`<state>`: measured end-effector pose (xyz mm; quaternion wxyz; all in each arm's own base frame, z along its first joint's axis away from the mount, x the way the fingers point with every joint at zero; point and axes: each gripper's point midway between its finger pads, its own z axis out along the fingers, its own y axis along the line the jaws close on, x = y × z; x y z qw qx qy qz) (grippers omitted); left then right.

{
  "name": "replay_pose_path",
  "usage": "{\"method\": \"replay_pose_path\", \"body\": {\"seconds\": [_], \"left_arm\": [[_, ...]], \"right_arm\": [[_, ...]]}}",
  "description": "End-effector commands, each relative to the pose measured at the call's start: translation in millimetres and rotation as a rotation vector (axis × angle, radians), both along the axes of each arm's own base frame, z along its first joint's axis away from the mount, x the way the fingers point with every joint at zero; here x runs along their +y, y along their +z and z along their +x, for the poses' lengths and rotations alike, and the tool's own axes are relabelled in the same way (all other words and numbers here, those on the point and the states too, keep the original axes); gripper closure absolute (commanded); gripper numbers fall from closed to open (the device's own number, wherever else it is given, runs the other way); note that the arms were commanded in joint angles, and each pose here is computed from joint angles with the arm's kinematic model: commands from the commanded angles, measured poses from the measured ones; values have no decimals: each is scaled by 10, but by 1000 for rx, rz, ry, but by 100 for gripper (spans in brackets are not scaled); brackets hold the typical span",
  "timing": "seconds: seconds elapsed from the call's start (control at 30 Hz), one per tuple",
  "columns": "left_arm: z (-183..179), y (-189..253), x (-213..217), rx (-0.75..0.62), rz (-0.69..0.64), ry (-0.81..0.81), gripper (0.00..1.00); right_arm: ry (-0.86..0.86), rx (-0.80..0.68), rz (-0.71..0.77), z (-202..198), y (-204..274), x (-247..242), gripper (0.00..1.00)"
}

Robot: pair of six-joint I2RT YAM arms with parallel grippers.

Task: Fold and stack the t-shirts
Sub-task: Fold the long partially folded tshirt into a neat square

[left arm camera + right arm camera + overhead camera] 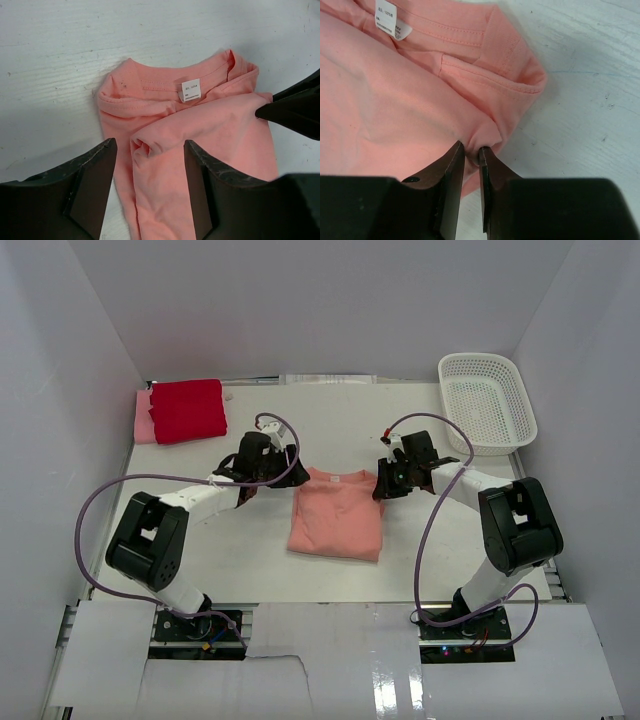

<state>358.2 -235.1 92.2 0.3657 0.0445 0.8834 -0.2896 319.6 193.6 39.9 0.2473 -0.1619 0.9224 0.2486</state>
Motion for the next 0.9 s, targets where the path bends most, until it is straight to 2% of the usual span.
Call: {"method": "replay_pose_path", "body": {"seconds": [0.0, 0.13, 0.5, 0.6, 0.67, 0.7, 0.73, 0.77, 0.8, 0.87], "left_arm": [[14, 201, -21, -69, -22, -18, 35], [-1, 158, -83, -45, -38, -46, 44], [7, -68, -164, 34, -36, -75, 41], [24, -100, -163, 41, -31, -68, 45], [48, -100, -174, 40, -30, -68, 54], [53, -100, -180, 42, -32, -69, 70], [62, -97, -184, 42, -33, -68, 78], [82, -86, -198, 42, -37, -68, 86], [91, -72, -206, 43, -40, -67, 100], [115, -22, -222, 41, -44, -67, 100]], "right_arm": [[4, -71, 36, 177, 166, 80, 77], [4, -67, 40, 185, 170, 85, 78], [4, -62, 46, 189, 167, 99, 75], [4, -58, 45, 184, 156, 104, 78], [4, -55, 47, 185, 149, 104, 82], [5, -53, 48, 180, 148, 105, 88], [5, -54, 49, 187, 149, 107, 92], [4, -52, 52, 184, 151, 112, 92], [7, -53, 56, 184, 165, 120, 92], [7, -57, 64, 190, 196, 132, 92]]}}
